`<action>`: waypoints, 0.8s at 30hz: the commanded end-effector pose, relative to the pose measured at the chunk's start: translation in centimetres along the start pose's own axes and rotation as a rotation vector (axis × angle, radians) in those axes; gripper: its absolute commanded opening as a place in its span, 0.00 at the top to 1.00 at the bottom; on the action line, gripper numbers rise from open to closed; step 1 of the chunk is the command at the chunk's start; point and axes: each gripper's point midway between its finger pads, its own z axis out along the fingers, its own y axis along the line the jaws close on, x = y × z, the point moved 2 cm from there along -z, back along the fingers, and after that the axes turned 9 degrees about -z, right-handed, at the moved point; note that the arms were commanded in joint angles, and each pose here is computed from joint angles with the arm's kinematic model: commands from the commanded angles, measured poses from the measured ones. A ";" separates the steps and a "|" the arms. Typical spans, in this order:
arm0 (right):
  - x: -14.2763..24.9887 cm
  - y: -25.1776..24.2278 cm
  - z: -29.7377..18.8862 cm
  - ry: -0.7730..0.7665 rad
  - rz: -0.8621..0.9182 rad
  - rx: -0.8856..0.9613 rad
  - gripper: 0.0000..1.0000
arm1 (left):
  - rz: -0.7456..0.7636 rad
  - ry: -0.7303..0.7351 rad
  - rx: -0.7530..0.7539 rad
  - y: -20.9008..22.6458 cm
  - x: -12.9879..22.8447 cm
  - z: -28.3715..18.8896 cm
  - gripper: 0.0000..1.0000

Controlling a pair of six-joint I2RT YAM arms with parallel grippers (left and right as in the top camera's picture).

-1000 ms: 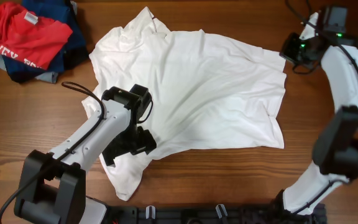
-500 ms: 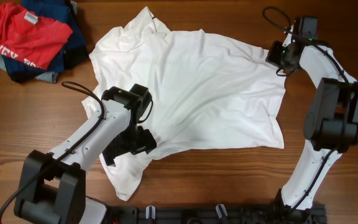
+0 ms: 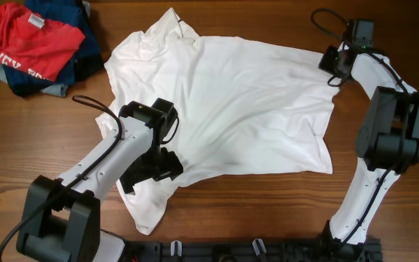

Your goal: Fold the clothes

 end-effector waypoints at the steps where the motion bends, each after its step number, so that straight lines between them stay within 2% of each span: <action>1: 3.4 -6.4 3.9 0.084 0.069 0.164 0.96 | 0.021 -0.011 0.033 -0.5 0.1 -0.1 0.00; 7: 0.3 -10.4 2.8 0.022 0.149 0.195 0.96 | 0.120 -0.062 0.065 -2.3 0.6 -0.1 0.00; 8: -0.5 -10.9 2.1 0.026 0.156 0.199 0.93 | 0.135 -0.069 0.068 -2.6 0.8 -0.1 0.00; 9: -1.3 -11.1 1.3 0.030 0.157 0.202 0.86 | 0.149 -0.076 0.073 -2.9 1.0 -0.1 0.00; 11: -4.1 -11.4 -1.4 0.018 0.160 0.204 0.66 | 0.174 -0.090 0.085 -3.5 1.3 -0.1 0.00; 13: -6.7 -11.2 -4.7 -0.005 0.177 0.202 0.54 | 0.179 -0.093 0.087 -3.6 1.4 -0.1 0.00; 14: -7.8 -11.1 -6.9 -0.013 0.208 0.202 0.52 | 0.179 -0.091 0.084 -3.6 1.4 -0.1 0.00; 16: -9.2 -10.4 -10.6 -0.029 0.266 0.172 0.55 | 0.179 -0.088 0.079 -3.4 1.4 0.0 0.00; 19: -10.5 -8.5 -16.4 -0.055 0.300 0.064 0.68 | 0.178 -0.099 0.078 -3.5 1.3 -0.2 0.00; 21: -10.6 -6.7 -21.5 -0.080 0.294 -0.036 0.69 | 0.178 -0.128 0.082 -3.7 0.8 -0.9 0.00; 24: -8.4 -4.6 -29.2 -0.080 0.281 -0.114 0.70 | 0.178 -0.197 0.110 -4.3 0.0 -3.1 0.00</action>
